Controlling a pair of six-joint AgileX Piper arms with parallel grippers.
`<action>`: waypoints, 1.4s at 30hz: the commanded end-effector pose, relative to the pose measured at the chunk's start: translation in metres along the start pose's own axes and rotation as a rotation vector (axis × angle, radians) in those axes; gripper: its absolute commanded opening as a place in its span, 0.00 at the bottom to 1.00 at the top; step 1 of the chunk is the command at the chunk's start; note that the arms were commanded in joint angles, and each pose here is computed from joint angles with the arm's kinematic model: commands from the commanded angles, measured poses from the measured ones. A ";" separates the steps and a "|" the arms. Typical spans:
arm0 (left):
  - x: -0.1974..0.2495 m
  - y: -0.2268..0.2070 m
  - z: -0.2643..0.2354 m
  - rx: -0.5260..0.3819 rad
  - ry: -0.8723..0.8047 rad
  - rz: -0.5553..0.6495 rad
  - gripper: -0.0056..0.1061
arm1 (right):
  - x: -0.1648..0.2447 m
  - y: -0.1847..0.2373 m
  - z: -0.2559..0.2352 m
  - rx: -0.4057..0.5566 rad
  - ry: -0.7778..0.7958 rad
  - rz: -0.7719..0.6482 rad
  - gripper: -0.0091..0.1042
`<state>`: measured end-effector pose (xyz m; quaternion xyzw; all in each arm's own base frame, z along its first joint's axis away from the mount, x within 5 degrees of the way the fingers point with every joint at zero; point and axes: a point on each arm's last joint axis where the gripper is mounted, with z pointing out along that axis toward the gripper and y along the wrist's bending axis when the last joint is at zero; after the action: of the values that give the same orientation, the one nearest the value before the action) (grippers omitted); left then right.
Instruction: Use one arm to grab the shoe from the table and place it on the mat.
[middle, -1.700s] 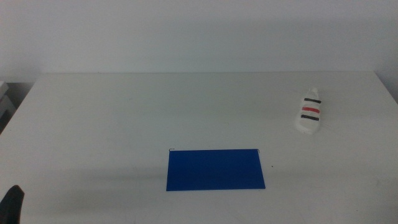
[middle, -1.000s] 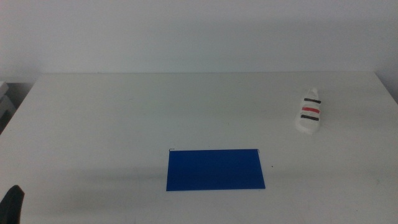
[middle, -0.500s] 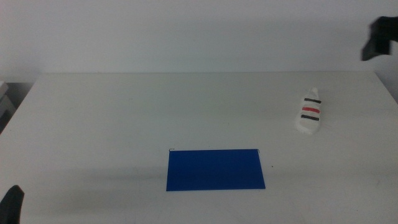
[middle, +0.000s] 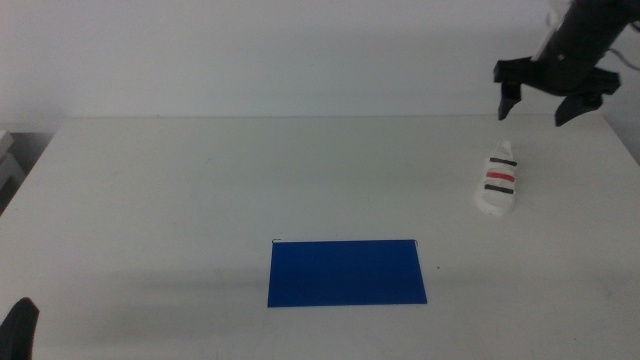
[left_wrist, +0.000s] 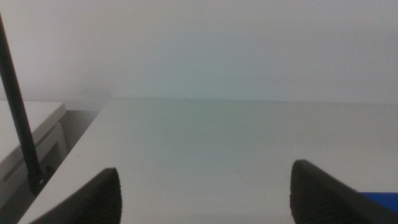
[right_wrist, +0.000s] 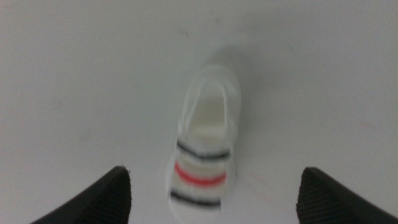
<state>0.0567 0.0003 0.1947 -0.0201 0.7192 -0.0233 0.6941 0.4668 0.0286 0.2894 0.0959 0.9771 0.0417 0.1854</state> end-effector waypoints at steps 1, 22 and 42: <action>-0.005 -0.002 -0.001 0.020 -0.079 -0.006 0.88 | -0.008 0.001 -0.019 0.007 -0.035 0.002 0.89; -0.005 -0.002 -0.001 0.020 -0.080 -0.005 0.88 | -0.007 0.006 0.066 0.061 0.059 0.172 0.89; -0.005 -0.002 -0.001 0.020 -0.080 -0.006 0.88 | 0.000 0.022 0.041 0.090 0.054 0.110 0.05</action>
<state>0.0567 0.0003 0.1947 -0.0201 0.7192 -0.0233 0.6941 0.5008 0.0497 0.1913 0.1665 0.9798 0.0102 0.1104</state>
